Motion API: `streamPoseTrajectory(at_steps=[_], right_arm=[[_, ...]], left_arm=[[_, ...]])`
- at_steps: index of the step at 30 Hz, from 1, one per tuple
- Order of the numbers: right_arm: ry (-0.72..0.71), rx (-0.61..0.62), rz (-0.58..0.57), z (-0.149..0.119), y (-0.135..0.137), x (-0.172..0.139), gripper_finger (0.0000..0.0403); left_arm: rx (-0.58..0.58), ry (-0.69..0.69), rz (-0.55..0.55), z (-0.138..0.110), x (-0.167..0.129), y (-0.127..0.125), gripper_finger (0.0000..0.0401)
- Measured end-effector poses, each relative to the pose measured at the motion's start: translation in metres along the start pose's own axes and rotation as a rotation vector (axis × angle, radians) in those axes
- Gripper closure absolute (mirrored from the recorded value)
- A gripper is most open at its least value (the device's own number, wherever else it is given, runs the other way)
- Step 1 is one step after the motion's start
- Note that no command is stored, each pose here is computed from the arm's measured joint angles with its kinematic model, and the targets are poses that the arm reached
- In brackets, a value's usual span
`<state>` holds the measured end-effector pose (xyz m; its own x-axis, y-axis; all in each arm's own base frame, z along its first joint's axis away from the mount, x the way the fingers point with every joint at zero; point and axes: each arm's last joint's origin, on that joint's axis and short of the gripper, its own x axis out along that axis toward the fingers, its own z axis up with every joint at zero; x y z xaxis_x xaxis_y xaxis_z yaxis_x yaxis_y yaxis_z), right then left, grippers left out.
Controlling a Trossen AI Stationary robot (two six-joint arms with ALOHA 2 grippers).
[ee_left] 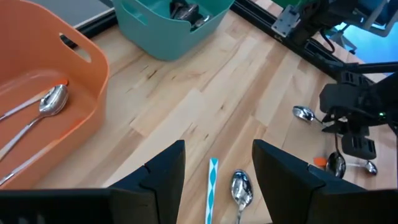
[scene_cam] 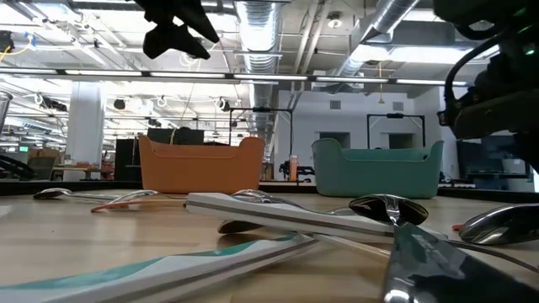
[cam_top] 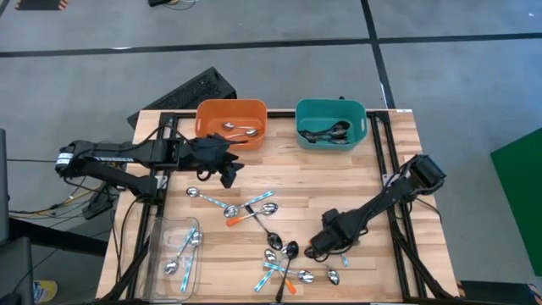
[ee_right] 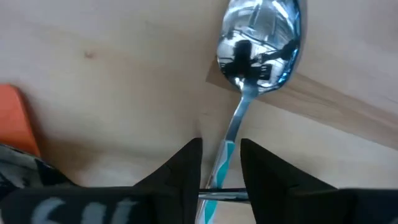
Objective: Sort silverware by color (type)
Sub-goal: Put the green spoon into the transparent bin
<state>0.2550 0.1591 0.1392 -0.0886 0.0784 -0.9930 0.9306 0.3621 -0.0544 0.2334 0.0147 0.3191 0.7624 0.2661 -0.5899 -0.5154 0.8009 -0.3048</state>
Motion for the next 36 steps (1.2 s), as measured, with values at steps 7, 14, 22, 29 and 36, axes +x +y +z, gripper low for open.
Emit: streamPoseTrajectory(at_steps=[7,14,22,29,36], right_arm=[[0.001,-0.031,0.026,0.004,0.002,-0.002,0.0341],[-0.003,-0.077,0.031,0.006,0.003,-0.002,0.0384],[-0.136,-0.072,0.136,0.012,0.001,-0.020,0.0385],[-0.339,-0.017,0.300,0.027,-0.008,-0.062,0.0386],[-0.630,-0.064,0.451,0.042,-0.018,-0.101,0.0386]], left_arm=[[0.005,0.023,0.000,-0.002,0.000,0.000,0.0227],[0.002,0.026,-0.001,-0.003,0.000,0.000,0.0227],[0.000,0.034,-0.012,-0.005,-0.001,-0.003,0.0227],[-0.026,0.017,-0.024,-0.003,-0.001,-0.004,0.0227],[-0.040,-0.038,-0.125,0.003,-0.002,-0.013,0.0227]])
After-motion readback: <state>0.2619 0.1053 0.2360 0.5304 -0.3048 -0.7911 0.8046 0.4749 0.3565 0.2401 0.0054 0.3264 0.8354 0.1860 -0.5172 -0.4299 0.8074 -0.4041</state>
